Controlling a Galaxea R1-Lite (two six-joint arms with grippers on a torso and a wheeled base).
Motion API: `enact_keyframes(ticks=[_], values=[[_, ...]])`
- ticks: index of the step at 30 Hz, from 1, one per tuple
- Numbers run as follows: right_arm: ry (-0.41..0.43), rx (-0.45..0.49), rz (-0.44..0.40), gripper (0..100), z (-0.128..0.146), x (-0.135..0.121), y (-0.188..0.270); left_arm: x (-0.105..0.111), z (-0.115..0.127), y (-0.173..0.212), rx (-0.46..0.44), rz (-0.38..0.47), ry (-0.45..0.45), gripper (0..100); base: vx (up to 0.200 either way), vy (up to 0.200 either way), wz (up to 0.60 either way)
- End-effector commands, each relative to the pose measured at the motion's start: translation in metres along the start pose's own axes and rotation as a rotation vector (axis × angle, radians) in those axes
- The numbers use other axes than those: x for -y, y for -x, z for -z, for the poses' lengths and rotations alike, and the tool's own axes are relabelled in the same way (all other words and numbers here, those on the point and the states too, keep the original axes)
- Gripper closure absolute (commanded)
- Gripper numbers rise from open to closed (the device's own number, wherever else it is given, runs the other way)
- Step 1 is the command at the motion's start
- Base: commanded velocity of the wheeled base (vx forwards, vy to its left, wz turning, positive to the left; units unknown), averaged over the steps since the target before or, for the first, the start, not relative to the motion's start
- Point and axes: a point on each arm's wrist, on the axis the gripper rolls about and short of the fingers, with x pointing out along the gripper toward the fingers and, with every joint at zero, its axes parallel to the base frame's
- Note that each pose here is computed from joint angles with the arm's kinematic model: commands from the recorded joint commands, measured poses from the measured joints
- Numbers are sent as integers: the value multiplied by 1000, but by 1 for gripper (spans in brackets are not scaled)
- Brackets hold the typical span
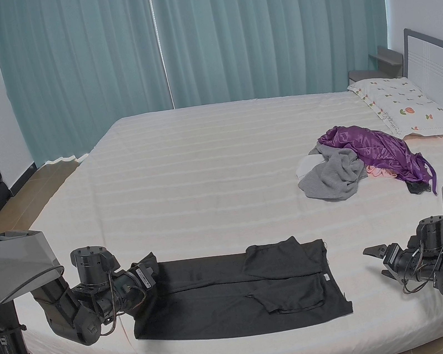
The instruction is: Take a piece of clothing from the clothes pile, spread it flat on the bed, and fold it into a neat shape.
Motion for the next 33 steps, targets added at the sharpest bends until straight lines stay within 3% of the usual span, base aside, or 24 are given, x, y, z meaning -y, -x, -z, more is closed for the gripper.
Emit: enact_keyframes(ticks=[1, 22, 27, 33], values=[[4, 6, -9, 0, 0, -1, 0, 18, -4, 5, 18, 47, -22, 100, 0, -200, 0], [7, 1, -3, 0, 2, 0, -1, 95, 20, -24, -157, 156, -124, 100, 0, -200, 0], [6, 0, -2, 0, 2, 0, -1, 103, 43, -39, -207, 123, -155, 100, 0, -80, 0], [9, -3, 2, 0, 3, 1, -2, 106, 66, -56, -191, 39, -188, 100, 0, 0, 0]])
